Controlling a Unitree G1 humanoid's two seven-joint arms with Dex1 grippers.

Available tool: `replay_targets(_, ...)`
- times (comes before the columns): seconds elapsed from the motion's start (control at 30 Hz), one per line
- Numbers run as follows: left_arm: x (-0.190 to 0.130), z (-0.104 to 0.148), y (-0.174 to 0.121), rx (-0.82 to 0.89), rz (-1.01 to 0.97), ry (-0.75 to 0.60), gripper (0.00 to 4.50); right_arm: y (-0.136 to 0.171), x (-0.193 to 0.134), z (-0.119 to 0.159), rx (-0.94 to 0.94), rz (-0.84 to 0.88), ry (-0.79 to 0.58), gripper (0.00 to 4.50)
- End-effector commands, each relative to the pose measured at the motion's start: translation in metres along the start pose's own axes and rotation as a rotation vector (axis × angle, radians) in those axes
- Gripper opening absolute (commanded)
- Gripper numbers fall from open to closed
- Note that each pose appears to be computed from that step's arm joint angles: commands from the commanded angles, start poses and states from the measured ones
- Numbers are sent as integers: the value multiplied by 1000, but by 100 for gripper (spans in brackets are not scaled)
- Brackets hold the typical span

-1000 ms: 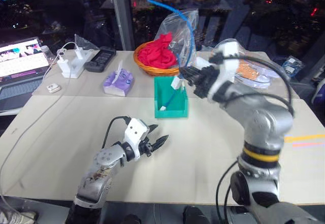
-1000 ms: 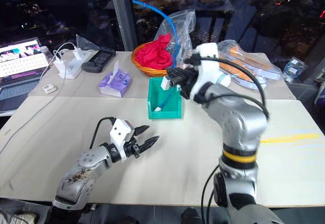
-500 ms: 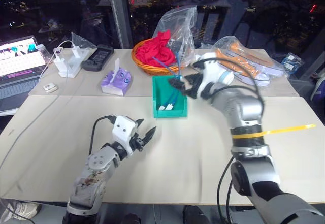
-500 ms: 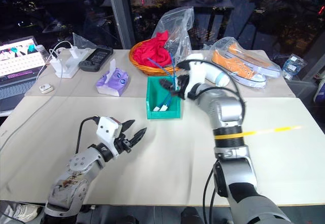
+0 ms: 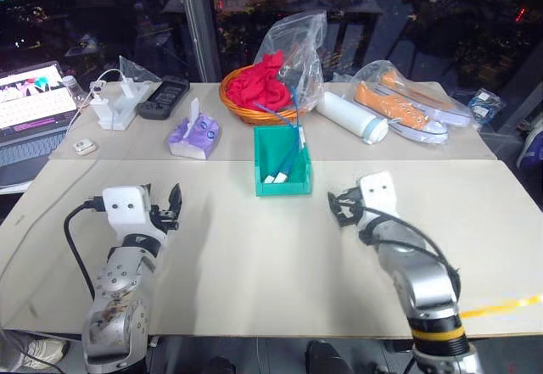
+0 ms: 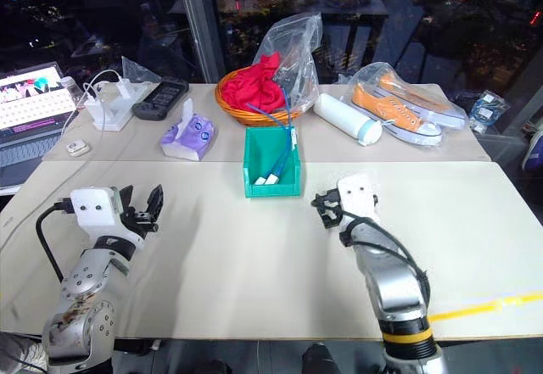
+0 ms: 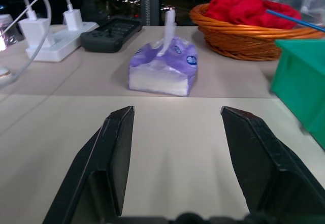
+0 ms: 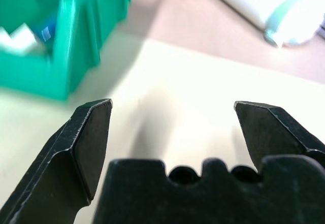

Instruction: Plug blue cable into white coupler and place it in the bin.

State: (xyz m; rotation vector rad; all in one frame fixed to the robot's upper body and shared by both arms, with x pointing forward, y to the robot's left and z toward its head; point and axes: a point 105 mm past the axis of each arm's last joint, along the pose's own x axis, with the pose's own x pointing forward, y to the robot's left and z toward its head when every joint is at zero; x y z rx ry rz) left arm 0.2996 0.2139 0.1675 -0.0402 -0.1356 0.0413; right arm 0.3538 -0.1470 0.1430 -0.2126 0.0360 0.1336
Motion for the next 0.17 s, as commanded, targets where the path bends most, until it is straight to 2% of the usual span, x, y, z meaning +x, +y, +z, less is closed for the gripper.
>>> replay_targets(0.03, 0, 6, 1, 2, -2, -21, 295, -14, 0, 19, 0, -62, -97, 447)
replay_targets(0.17, 0, 6, 5, 12, 16, -25, 295, -18, 2, 13, -8, -67, -85, 447)
